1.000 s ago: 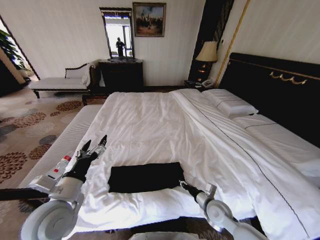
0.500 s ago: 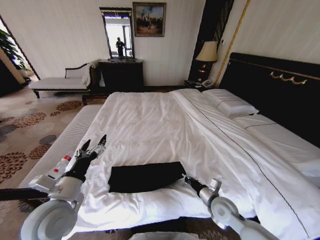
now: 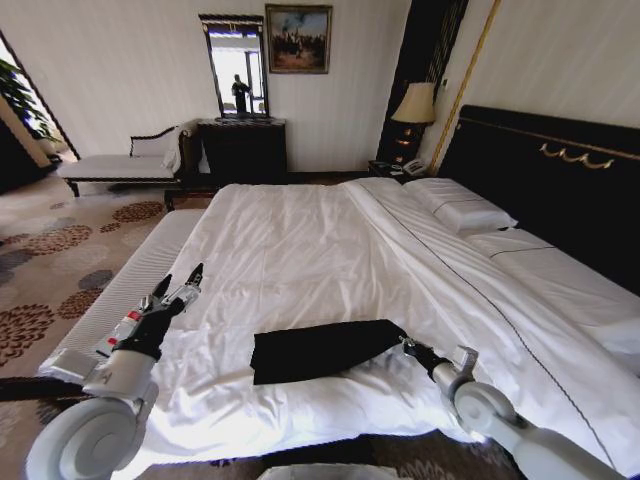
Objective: Fold the clothes on the bed.
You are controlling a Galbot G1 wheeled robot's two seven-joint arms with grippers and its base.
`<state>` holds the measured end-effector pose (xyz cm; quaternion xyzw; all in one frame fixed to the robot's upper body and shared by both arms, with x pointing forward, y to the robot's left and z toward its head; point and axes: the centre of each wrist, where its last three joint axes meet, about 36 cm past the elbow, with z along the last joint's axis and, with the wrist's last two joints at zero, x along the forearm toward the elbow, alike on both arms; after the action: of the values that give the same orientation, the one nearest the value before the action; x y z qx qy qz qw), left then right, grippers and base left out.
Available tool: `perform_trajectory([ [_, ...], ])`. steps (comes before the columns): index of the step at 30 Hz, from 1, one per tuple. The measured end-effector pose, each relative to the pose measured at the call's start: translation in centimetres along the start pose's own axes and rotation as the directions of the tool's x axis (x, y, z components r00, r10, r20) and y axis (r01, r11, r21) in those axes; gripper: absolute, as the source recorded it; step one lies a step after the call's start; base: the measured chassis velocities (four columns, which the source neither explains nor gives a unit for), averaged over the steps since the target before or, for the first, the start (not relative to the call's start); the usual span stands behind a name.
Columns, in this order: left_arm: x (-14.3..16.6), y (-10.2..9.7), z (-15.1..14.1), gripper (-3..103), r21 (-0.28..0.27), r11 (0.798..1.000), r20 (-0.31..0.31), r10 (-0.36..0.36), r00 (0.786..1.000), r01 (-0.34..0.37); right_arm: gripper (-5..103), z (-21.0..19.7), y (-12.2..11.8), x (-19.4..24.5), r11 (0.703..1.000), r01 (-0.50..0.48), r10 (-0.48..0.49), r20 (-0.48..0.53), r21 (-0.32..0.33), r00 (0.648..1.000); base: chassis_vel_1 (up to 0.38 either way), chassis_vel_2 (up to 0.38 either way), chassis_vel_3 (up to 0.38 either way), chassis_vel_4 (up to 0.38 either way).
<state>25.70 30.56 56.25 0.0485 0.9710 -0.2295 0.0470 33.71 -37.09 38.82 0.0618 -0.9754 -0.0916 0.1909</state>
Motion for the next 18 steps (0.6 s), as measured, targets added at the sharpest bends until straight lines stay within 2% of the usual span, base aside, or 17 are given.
perform_trajectory([
  [2,0.0,0.0,0.0,100,-0.001,1.000,-0.001,0.001,1.000,-0.001,1,0.0,-0.2,-0.2,0.998,0.045,-0.047,0.039,0.046,0.998,0.000,0.000,0.000,0.000],
  [5,0.0,0.0,0.0,100,-0.003,1.000,-0.002,0.002,1.000,-0.003,1,0.1,0.1,-0.2,0.995,0.083,-0.086,0.054,0.060,0.995,0.000,0.000,0.000,0.000],
  [6,0.0,0.0,0.0,100,-0.003,1.000,-0.003,0.004,1.000,-0.004,1,0.4,0.5,-0.3,0.990,0.122,-0.126,0.062,0.069,0.990,0.000,0.000,0.000,0.000],
  [9,-0.1,0.0,0.1,100,-0.005,1.000,-0.009,0.008,1.000,-0.008,1,1.9,0.9,-1.2,0.948,0.297,-0.307,0.078,0.115,0.949,0.000,0.000,0.000,0.000],
  [10,-0.1,0.0,0.1,100,-0.005,1.000,-0.009,0.008,1.000,-0.008,1,1.9,0.9,-1.2,0.948,0.297,-0.307,0.078,0.115,0.949,0.000,0.000,0.000,0.000],
  [14,-0.2,-0.1,0.2,100,-0.006,1.000,-0.016,0.013,1.000,-0.013,1,2.5,1.2,-2.9,0.833,0.534,-0.548,0.078,0.145,0.833,0.000,0.000,0.000,0.000],
  [15,-0.2,-0.1,0.2,100,-0.006,1.000,-0.016,0.013,1.000,-0.013,1,2.5,1.2,-2.9,0.833,0.534,-0.548,0.078,0.145,0.833,0.000,0.000,0.000,0.000],
  [18,-0.1,0.0,0.2,100,-0.009,1.000,-0.018,0.004,1.000,-0.004,1,2.4,3.0,-5.4,0.743,0.651,-0.667,0.106,0.156,0.737,0.000,0.000,0.000,0.000],
])
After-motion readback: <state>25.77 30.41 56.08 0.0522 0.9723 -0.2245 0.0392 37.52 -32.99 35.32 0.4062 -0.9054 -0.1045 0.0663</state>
